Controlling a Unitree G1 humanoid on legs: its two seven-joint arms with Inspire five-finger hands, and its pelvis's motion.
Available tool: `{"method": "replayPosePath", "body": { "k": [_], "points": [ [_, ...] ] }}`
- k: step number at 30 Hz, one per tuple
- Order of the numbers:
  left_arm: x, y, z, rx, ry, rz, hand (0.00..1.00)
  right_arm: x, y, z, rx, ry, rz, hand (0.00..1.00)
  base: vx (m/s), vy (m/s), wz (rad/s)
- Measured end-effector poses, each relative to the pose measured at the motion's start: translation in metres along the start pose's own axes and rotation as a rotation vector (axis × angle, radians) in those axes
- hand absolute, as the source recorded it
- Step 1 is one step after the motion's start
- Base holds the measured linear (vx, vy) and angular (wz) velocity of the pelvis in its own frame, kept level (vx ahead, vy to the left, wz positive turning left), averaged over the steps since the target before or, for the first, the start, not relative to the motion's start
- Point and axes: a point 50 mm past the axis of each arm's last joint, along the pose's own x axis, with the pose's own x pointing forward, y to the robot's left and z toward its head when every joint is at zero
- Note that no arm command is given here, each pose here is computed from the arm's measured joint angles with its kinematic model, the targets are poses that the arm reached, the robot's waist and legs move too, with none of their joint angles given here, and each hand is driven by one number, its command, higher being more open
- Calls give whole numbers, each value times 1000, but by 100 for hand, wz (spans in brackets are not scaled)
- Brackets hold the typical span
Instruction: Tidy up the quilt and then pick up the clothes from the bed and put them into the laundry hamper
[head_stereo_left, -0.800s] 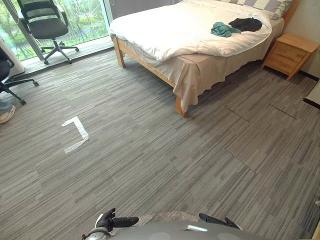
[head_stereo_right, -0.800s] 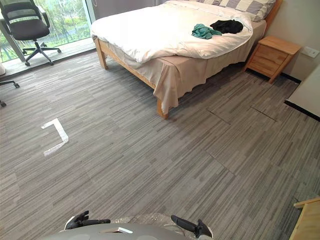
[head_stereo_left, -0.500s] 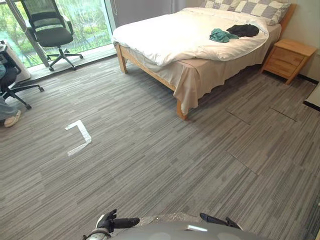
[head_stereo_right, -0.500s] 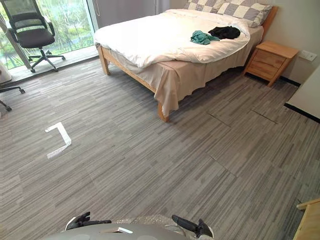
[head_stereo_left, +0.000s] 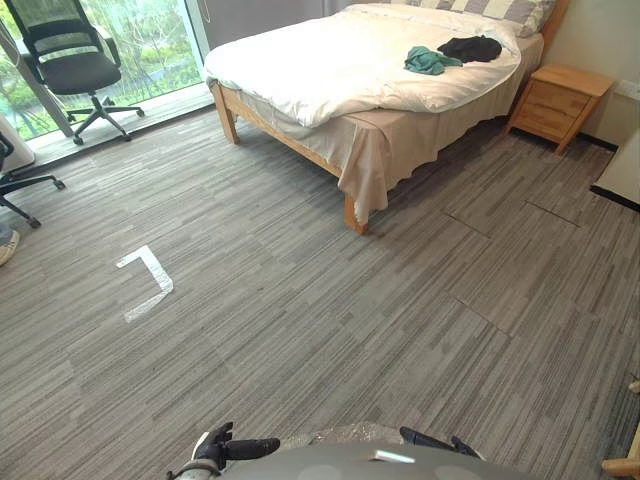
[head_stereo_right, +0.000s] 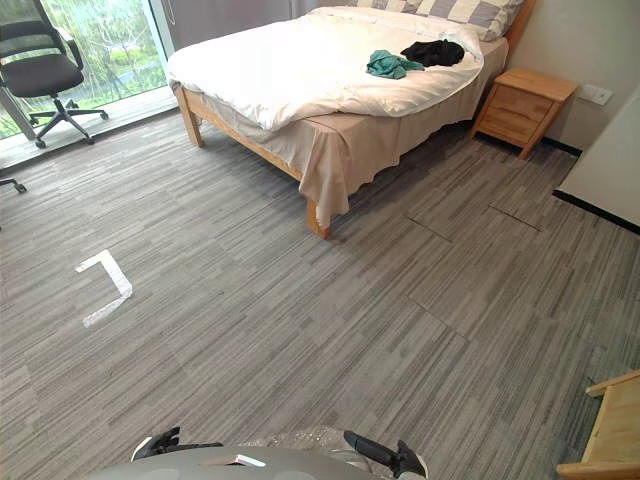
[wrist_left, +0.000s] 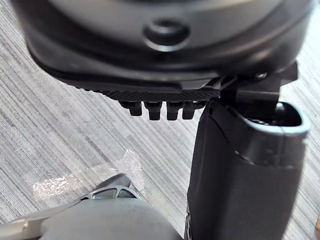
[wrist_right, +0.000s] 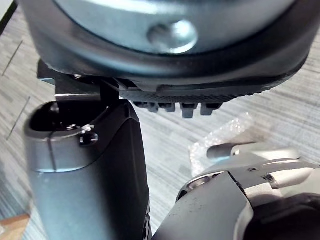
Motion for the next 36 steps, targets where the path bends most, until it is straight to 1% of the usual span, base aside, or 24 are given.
{"method": "replayPosePath", "body": {
  "k": [7,12,14,17,19,21,23,26,28,31,32,33,34,36],
  "points": [
    [2,0,8,61,-10,-13,100,0,1,1,3,-1,2,100,46,-13,-11],
    [3,-2,12,76,-22,-18,100,2,3,15,47,-43,-2,100,-35,-11,-60],
    [3,-4,12,88,-22,-21,100,2,4,21,101,-75,-5,100,-44,-50,-109],
    [4,-3,14,108,-25,-24,100,2,5,20,202,-76,-18,100,42,-101,-90],
    [6,-12,28,125,-61,-49,100,2,-3,19,307,-81,-54,100,202,-125,-48],
    [8,-23,40,113,-96,-75,100,1,-9,22,366,-102,-72,100,259,-82,-35],
    [8,-27,43,67,-113,-78,100,0,-7,23,402,-123,-67,100,439,-179,-57],
    [8,-29,46,-12,-126,-65,100,-4,-7,17,439,-134,-70,100,636,-491,-42],
    [6,-45,53,-71,-153,-94,100,-3,-16,26,423,-170,-73,100,663,-638,-36],
    [4,-64,60,-137,-181,-138,100,-1,-19,30,364,-151,-91,100,721,-594,-26],
    [3,-63,66,-158,-214,-141,100,1,-13,30,279,-125,-72,100,516,-407,-32],
    [3,-62,68,-165,-228,-135,100,2,-13,32,244,-121,-68,100,444,-346,-49],
    [2,-60,73,-177,-256,-117,100,4,-15,35,140,-106,-57,100,324,-223,-50],
    [2,-55,76,-217,-273,-94,100,6,-14,42,102,-104,-54,100,427,-201,-73]
  ]
}}
